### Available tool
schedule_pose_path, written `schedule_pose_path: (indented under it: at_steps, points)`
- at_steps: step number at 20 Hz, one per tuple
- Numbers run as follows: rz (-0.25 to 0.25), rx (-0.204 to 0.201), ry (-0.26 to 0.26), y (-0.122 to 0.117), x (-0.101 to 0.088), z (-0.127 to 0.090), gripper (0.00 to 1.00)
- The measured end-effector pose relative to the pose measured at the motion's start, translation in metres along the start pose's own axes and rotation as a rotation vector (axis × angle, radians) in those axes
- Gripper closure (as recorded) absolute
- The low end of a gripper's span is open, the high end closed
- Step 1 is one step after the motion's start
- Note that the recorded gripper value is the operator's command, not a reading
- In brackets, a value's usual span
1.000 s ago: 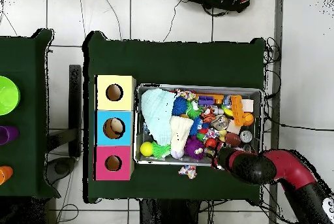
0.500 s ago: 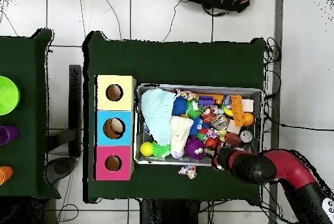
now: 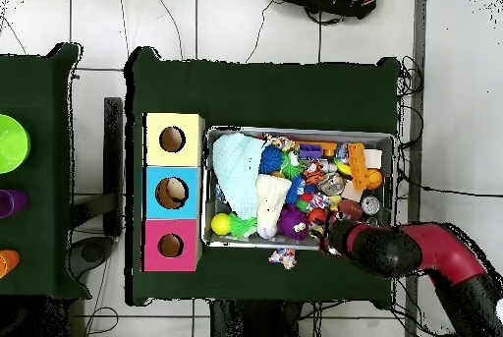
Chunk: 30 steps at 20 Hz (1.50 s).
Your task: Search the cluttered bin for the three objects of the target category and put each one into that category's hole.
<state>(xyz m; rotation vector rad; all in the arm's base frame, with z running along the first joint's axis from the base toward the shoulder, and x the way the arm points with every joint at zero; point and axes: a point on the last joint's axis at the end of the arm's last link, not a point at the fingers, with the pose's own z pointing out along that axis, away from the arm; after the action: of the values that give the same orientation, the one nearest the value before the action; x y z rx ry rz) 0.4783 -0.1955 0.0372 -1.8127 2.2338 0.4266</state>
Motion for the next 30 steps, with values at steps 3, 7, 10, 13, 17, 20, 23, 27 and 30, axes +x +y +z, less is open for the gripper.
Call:
schedule_pose_path:
  at_steps: [3,7,10,13,17,20,23,27,30]
  points:
    - [0.012,-0.002,0.001,-0.016,-0.022,-0.024,1.00]
    - [0.016,-0.008,-0.001,-0.030,-0.049,-0.041,1.00]
    - [0.009,-0.022,-0.007,-0.046,-0.089,-0.054,1.00]
    - [-0.003,-0.034,-0.011,-0.059,-0.122,-0.060,1.00]
    - [-0.022,-0.053,-0.025,-0.076,-0.182,-0.060,1.00]
    - [-0.020,-0.073,-0.031,-0.081,-0.217,-0.055,1.00]
    - [-0.009,-0.089,-0.034,-0.083,-0.243,-0.048,1.00]
    - [0.019,-0.117,-0.028,-0.083,-0.286,-0.034,1.00]
    - [0.045,-0.128,-0.023,-0.081,-0.310,-0.024,1.00]
